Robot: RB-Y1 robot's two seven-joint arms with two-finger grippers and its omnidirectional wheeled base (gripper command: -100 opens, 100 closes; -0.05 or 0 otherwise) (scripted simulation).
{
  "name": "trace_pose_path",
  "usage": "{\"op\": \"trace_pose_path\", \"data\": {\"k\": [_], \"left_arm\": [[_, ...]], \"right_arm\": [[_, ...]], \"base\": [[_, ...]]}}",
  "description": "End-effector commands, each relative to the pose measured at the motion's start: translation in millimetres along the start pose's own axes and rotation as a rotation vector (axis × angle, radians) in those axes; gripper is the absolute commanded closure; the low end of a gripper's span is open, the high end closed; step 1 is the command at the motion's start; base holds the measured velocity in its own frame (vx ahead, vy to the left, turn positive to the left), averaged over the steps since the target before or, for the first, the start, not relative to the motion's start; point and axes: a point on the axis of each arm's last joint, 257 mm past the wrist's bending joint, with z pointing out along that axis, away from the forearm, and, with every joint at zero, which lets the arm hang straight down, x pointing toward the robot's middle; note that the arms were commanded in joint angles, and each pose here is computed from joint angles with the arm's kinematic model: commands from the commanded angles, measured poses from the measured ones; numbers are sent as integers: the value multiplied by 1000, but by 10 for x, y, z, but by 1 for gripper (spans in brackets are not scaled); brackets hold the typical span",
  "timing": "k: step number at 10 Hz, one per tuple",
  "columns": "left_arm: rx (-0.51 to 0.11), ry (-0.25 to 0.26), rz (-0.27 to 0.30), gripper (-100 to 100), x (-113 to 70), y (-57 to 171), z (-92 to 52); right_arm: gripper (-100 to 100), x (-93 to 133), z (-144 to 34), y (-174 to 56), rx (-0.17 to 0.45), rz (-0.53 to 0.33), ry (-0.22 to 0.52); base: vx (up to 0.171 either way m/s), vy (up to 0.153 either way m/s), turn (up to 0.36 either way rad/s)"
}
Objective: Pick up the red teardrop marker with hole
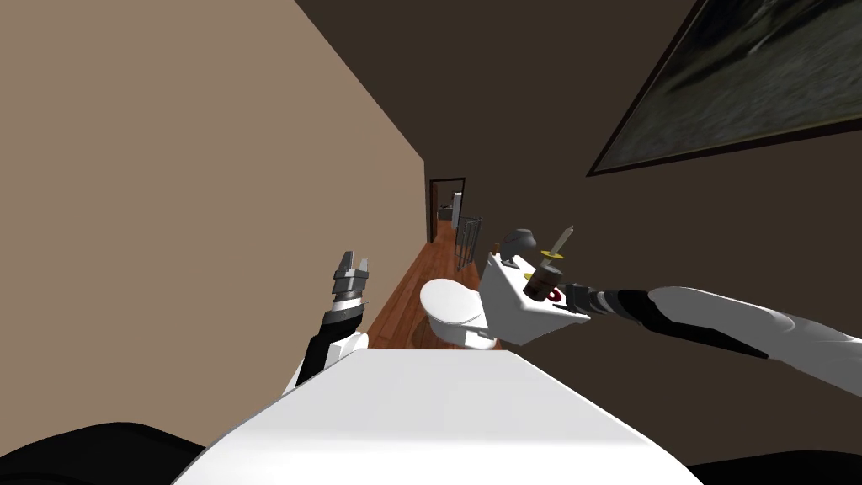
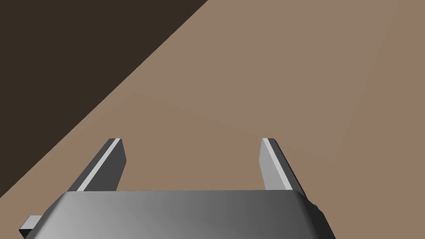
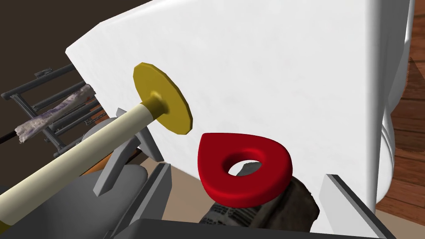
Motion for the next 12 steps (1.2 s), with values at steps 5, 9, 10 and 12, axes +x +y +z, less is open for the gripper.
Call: {"op": "trace_pose_path", "data": {"k": [5,9,10,12], "left_arm": [[0,0,0,0,0,0,0],[0,0,0,0,-1,0,-1],[0,0,0,0,0,0,0],[0,0,0,0,-1,0,-1]], "right_arm": [[-100,40,57,-22,3,8,33],[-100,-31,138,-80,21,61,30],[-100,21,136,-75,19,50,50],[-100,-25,177,-108,30,80,46]], "base": [[-48,-23,55],[-48,-18,81],[-65,-26,85],[-46,-18,52]]}}
